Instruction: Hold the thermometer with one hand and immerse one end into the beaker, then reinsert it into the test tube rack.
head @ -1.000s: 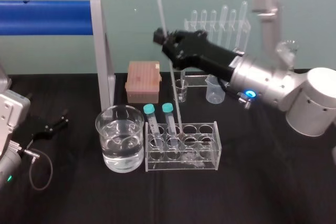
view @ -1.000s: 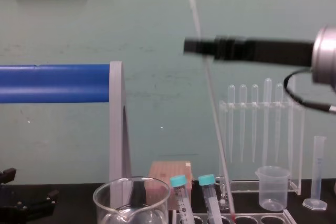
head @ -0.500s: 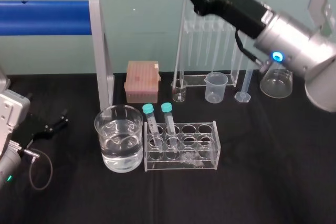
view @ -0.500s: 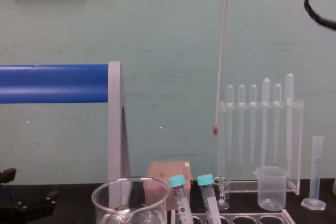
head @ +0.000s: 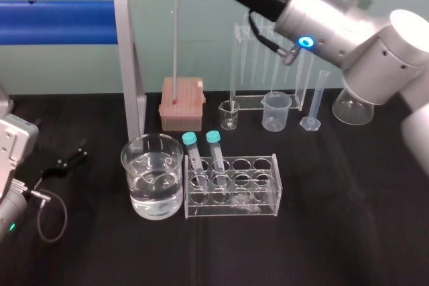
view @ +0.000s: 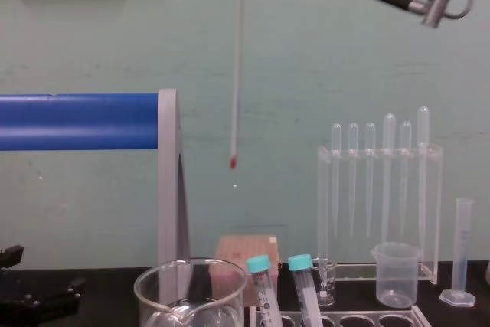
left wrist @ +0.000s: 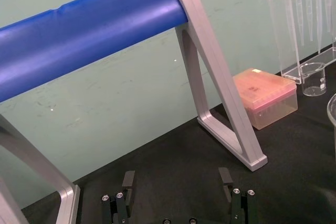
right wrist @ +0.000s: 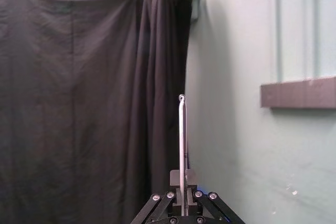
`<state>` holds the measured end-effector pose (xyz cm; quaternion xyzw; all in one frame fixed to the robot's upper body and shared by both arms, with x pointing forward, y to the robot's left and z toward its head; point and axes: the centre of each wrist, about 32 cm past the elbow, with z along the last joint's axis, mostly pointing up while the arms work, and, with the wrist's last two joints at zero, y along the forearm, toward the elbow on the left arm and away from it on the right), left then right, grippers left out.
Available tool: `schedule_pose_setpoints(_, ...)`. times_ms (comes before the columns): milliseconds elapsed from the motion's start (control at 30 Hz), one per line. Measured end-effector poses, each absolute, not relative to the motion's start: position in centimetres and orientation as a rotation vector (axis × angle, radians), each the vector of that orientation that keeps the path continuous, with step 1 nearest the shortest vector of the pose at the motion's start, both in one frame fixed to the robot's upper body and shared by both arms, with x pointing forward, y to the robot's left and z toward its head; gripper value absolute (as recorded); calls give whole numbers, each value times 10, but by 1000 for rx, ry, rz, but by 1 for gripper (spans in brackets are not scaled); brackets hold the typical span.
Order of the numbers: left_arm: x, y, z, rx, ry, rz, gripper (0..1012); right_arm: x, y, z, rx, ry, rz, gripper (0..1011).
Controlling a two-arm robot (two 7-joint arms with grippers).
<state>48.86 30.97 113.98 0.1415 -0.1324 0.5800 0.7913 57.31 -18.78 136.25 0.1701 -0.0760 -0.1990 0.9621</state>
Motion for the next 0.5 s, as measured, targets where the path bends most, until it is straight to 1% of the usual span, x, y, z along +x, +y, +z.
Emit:
schedule_pose_setpoints(33, 489, 310, 1140, 304, -285, 1248, 1008, 578, -180, 1358, 330, -137, -383, 52)
schedule_pose_setpoints(133, 489, 310, 1140, 305, -285, 1248, 1008, 587, -167, 1347, 300, -109, -354, 52)
schedule_pose_setpoints(233, 489, 310, 1140, 304, -285, 1248, 1008, 592, -160, 1338, 278, -93, -337, 52)
schedule_pose_setpoints(333, 489, 310, 1140, 304, -285, 1248, 1008, 601, -148, 1321, 249, -76, -312, 52)
schedule_pose_setpoints(433, 489, 310, 1140, 304, -285, 1248, 1008, 606, -144, 1312, 235, -68, -307, 52)
schedule_pose_setpoints(500, 489, 310, 1140, 304, -285, 1248, 1008, 610, -142, 1301, 219, -54, -306, 52)
